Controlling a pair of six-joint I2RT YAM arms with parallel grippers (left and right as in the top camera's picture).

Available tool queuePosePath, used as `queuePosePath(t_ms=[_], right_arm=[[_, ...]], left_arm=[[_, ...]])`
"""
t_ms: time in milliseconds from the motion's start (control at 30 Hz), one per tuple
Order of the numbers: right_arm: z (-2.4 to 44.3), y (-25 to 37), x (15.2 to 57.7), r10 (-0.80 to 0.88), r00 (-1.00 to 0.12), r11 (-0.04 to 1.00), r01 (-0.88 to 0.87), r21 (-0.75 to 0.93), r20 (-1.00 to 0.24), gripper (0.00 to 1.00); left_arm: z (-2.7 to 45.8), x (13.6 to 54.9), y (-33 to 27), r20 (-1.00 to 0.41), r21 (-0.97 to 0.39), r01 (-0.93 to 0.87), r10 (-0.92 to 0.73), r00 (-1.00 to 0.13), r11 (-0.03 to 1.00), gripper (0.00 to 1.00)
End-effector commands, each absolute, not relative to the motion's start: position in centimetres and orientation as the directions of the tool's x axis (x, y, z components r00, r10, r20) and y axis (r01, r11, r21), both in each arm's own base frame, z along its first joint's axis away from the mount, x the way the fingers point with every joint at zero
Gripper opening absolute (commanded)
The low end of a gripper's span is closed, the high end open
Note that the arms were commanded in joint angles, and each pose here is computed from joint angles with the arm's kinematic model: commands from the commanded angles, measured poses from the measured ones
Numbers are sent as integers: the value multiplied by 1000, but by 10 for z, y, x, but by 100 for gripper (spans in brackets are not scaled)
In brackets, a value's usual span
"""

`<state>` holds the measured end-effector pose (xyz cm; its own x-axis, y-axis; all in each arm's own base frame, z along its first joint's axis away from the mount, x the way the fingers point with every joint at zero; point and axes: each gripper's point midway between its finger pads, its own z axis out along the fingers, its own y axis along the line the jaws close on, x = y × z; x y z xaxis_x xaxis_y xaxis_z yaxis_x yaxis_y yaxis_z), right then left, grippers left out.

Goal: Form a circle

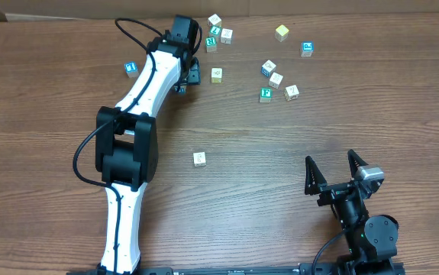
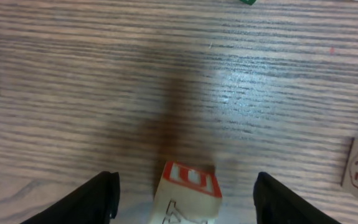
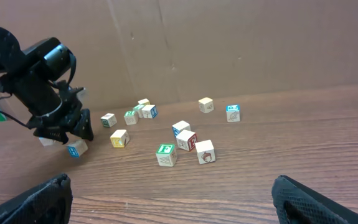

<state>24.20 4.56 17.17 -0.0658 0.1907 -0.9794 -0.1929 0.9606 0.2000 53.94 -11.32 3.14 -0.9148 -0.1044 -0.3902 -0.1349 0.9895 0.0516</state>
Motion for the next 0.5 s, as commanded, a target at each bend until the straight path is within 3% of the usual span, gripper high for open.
queuePosePath(t_ms=[0, 167, 300, 467], right_arm=[[170, 45, 242, 188, -60, 962, -189, 196, -980, 100], [170, 45, 242, 188, -60, 962, -189, 196, -980, 100], [170, 45, 242, 188, -60, 962, -189, 196, -980, 100], [170, 45, 242, 188, -60, 962, -189, 196, -980, 100]], left_arm=[[16, 536, -116, -374, 61, -107, -76, -924, 992, 61], [15, 536, -116, -375, 58, -106, -77, -924, 993, 56], [15, 536, -116, -375, 58, -106, -77, -924, 993, 36], [15, 536, -116, -375, 58, -106, -77, -924, 993, 36]])
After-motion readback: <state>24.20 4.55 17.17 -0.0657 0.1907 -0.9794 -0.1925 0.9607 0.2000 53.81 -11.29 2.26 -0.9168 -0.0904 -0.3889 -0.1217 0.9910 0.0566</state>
